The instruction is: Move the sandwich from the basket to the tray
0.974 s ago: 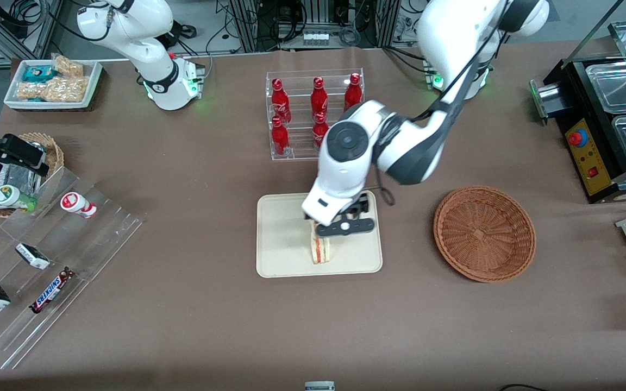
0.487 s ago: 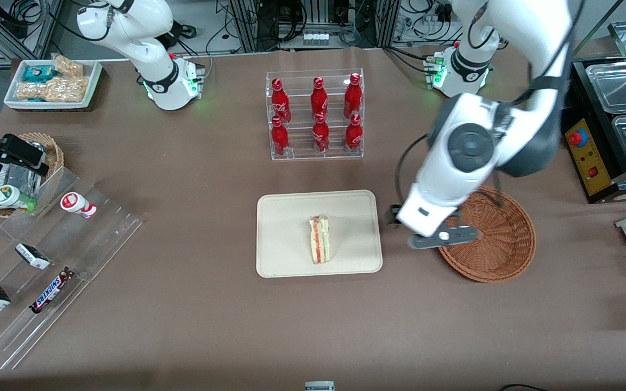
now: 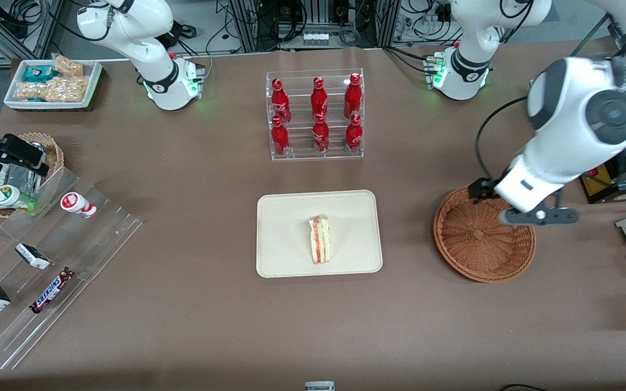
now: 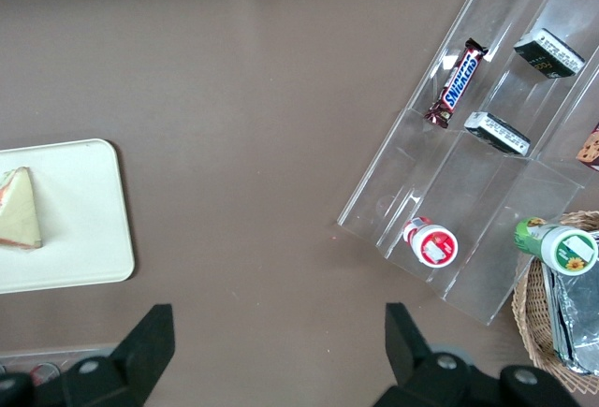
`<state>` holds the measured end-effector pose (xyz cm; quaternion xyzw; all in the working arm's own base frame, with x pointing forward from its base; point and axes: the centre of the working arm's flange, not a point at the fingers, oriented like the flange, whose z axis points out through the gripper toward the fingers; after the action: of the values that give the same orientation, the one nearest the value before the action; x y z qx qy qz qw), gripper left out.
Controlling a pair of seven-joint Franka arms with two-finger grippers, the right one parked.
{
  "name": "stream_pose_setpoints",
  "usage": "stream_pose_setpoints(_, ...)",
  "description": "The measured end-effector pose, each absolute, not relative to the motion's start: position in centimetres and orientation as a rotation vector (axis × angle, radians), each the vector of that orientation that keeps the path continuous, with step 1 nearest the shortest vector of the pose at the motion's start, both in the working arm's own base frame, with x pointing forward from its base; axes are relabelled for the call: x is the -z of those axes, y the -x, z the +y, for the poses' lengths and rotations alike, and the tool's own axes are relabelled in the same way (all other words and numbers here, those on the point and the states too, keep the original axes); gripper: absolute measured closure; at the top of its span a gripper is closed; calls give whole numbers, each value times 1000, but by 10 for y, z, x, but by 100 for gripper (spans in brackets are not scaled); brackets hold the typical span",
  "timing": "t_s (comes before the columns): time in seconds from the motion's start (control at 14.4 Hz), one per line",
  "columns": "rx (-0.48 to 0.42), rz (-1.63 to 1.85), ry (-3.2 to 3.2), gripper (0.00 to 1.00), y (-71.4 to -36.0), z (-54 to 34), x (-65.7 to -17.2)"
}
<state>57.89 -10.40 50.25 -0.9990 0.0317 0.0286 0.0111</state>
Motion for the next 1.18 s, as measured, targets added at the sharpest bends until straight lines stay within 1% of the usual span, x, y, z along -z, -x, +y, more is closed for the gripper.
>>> stream_pose_setpoints(0.14,-98,146,3114,0,-573,-77,-518)
stream_pose_setpoints(0.35,-75,197,3123,0,-566,-50,-543)
stream_pose_setpoints(0.63,-60,234,3130,0,-559,-42,-586)
stream_pose_setpoints(0.97,-7,229,3130,0,-551,-38,-613)
stream_pose_setpoints(1.18,3,226,3131,0,-548,-37,-619)
